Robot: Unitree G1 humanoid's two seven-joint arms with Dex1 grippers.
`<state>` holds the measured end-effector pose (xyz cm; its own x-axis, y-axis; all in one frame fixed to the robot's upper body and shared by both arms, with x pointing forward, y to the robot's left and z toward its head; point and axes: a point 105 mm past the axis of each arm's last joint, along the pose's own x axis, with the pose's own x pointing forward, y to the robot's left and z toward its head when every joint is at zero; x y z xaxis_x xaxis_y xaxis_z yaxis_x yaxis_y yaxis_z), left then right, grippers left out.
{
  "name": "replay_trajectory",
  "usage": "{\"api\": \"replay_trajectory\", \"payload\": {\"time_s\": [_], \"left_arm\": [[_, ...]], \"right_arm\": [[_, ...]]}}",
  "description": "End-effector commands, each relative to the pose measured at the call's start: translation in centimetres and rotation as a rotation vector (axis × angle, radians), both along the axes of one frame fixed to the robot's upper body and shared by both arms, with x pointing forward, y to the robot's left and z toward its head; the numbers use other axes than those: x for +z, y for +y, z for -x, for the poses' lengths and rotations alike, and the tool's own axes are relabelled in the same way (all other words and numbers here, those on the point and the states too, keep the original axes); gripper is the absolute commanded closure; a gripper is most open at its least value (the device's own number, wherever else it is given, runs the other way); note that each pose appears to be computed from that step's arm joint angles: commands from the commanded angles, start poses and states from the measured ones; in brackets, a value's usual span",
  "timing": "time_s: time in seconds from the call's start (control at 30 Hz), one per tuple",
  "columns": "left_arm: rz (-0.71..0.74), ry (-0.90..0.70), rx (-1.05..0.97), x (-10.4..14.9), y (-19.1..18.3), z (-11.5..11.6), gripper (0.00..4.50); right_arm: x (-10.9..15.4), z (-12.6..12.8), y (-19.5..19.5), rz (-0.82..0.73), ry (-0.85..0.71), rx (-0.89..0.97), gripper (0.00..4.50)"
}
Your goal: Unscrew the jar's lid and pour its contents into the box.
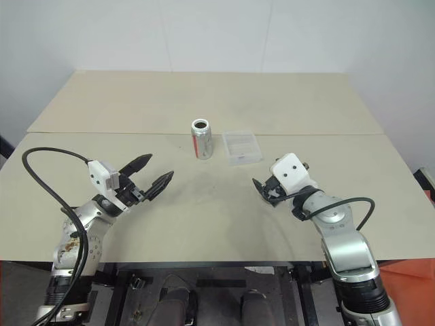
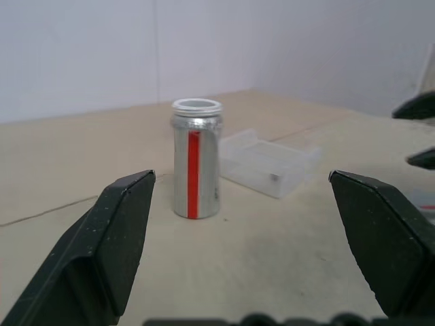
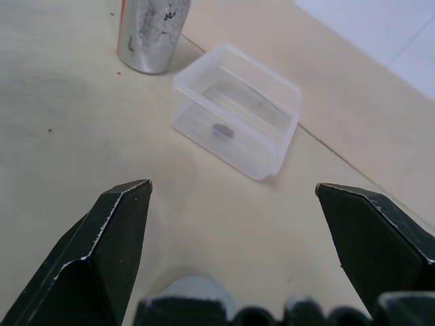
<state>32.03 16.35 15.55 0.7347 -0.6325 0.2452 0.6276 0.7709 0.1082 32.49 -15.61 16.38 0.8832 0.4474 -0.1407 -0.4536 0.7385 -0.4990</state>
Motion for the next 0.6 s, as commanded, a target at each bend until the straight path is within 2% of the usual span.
{"api": "replay_trajectory", "payload": {"time_s": [0.03,0.17,0.3,0.6], "left_arm": [[0.008,-0.049,-0.005,1.3,-0.9,0.1,0.04],[0.014,-0.06,-0.005,1.7,-1.3,-0.1,0.04],[-0.054,-0.06,0.004,0.9,-1.2,0.0,0.04],[-0.064,-0.042,-0.003,-0.1,-2.0,-0.7,0.04]], "right_arm": [[1.9,0.0,-0.4,0.018,-0.078,0.019,0.0],[2.1,-0.3,-0.8,0.018,-0.086,0.014,0.0],[1.8,-0.5,-1.0,0.044,-0.087,0.006,0.0],[2.0,0.0,-1.4,0.051,-0.101,-0.012,0.0]]}}
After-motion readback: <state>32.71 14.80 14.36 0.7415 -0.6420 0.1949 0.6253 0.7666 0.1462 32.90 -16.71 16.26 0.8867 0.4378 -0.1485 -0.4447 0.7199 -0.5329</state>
